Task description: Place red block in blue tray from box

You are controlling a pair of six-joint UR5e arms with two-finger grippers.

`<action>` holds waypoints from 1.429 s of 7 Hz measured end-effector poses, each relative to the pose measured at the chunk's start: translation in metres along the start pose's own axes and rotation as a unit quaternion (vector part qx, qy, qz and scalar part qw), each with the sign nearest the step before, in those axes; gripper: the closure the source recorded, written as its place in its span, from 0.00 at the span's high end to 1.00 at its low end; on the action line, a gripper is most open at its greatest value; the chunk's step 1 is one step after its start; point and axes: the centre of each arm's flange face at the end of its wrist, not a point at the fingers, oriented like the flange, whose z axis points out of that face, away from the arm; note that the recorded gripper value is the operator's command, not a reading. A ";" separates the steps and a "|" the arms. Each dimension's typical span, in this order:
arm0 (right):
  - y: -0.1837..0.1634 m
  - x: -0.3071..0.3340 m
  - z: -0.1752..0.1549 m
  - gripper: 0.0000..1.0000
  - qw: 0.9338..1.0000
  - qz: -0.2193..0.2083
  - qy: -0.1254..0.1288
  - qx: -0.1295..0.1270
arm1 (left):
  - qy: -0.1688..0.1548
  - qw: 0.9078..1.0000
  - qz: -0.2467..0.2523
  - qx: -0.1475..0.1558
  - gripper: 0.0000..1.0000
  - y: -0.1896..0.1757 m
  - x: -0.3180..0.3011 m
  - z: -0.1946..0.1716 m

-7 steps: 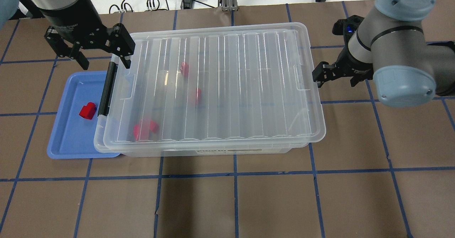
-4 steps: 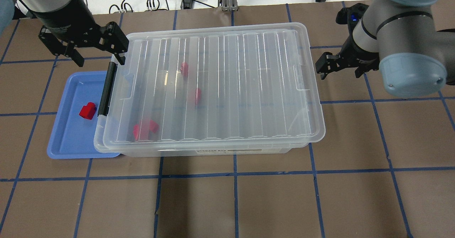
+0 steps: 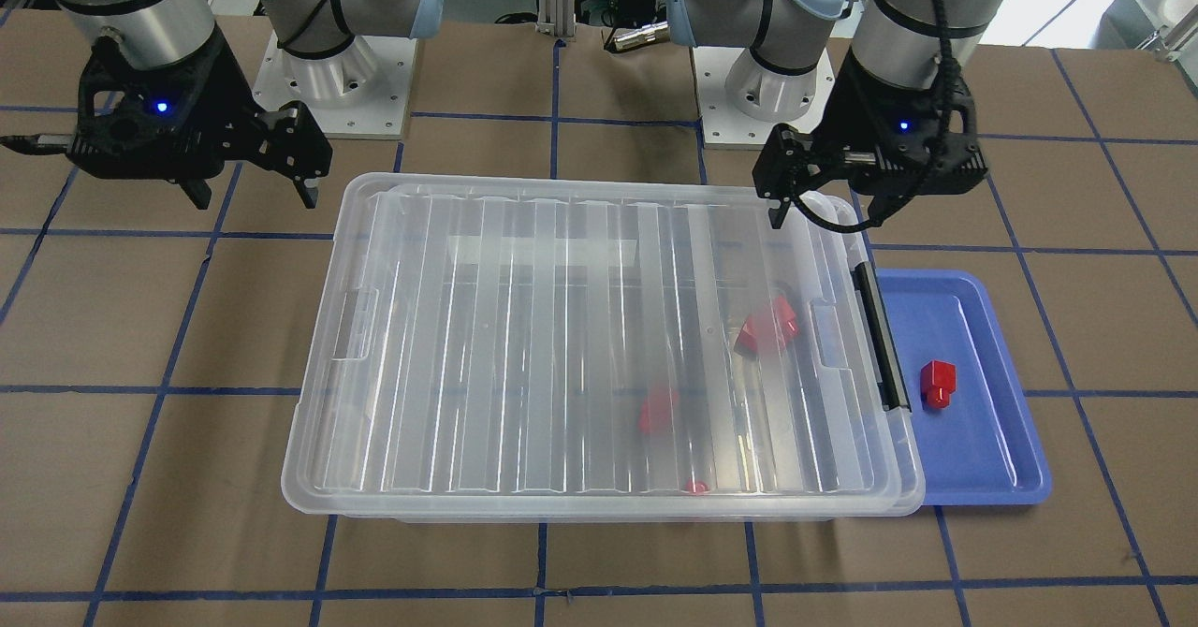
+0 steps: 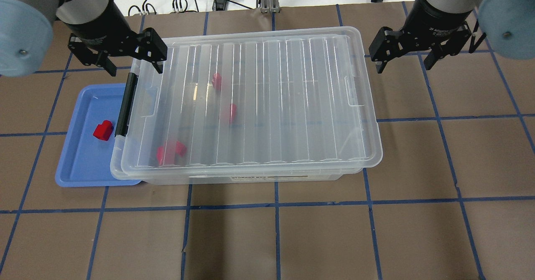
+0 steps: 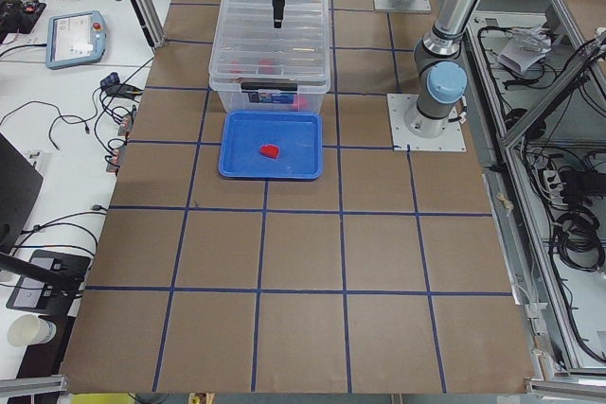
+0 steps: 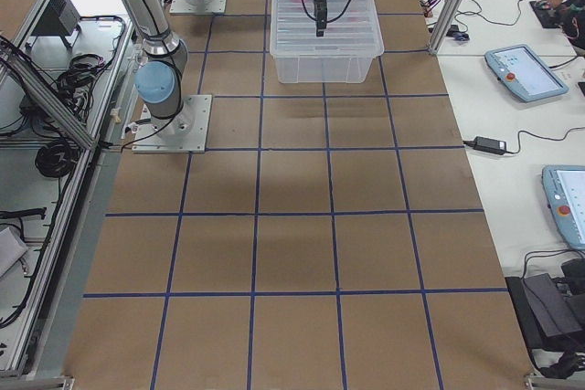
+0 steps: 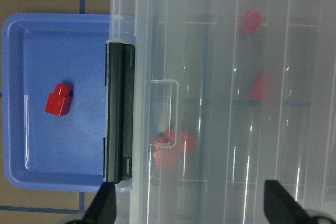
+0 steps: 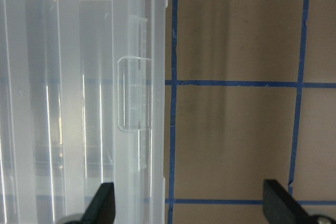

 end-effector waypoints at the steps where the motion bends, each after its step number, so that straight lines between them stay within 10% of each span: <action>1: 0.003 -0.005 0.002 1.00 1.000 0.006 -0.001 -0.009 | 0.001 1.000 0.007 0.002 1.00 0.003 0.007 -0.001; 10: 0.003 -0.008 0.000 1.00 1.000 0.013 0.000 -0.010 | -0.001 1.000 0.010 0.006 1.00 0.006 0.009 -0.003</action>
